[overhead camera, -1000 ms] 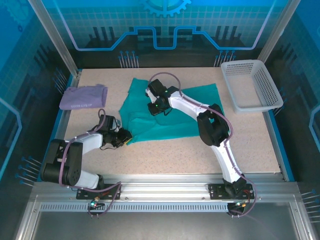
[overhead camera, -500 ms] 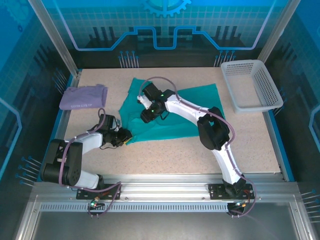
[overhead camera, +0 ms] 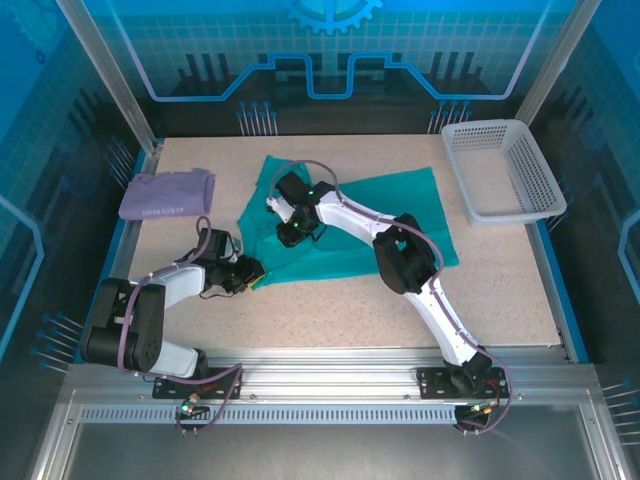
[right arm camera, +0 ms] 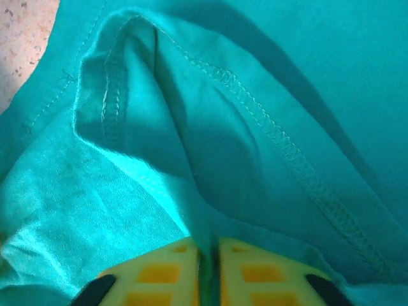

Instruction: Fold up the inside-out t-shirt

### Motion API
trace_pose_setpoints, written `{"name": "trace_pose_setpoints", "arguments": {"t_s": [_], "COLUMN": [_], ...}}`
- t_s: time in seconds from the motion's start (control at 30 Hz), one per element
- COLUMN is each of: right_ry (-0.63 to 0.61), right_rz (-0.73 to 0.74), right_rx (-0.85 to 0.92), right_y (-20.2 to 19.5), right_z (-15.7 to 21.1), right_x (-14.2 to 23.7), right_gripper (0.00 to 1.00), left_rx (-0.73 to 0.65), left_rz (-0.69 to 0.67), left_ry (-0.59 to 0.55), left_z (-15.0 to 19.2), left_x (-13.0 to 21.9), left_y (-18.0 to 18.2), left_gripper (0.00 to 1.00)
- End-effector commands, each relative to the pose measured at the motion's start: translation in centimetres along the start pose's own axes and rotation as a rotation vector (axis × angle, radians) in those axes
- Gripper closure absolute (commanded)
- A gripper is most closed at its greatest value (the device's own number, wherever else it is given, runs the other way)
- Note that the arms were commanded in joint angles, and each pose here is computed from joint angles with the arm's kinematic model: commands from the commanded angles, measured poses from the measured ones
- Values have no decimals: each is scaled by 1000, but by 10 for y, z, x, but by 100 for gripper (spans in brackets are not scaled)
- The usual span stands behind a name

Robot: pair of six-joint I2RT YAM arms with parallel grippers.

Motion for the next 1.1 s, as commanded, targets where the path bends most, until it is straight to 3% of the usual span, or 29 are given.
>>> {"name": "trace_pose_setpoints", "arguments": {"t_s": [0.0, 0.23, 0.53, 0.7, 0.9, 1.07], "right_ry": [-11, -97, -62, -128, -141, -73], "right_rz": [-5, 47, 97, 87, 84, 217], "right_rx": [-65, -190, -246, -233, -402, -614], "right_y": [-6, -21, -36, -39, -81, -133], "right_z": [-5, -6, 2, 12, 90, 167], "right_x": [12, 42, 44, 92, 141, 162], "right_gripper": [93, 93, 74, 66, 60, 57], "left_rx": [4, -1, -9, -23, -55, -93], "left_rz": [-87, -99, -103, -88, -10, 61], "left_ry": [-1, -7, -12, -35, -116, -144], "left_z": [3, 4, 2, -5, -18, -21], "left_x": [2, 4, 4, 10, 31, 42], "left_y": [13, 15, 14, 4, -24, -47], "left_gripper": [73, 73, 73, 67, 50, 45]}}
Point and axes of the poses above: each hand's point on the last joint's axis, 136 mm out from that joint toward the fingers, its own x axis back along the fingers, its own y axis along the line the jaws close on, z = x × y, the point moved 8 cm from there along x, back along the fingers, and after that the axes turned 1 degree about x, right-handed, at the moved point
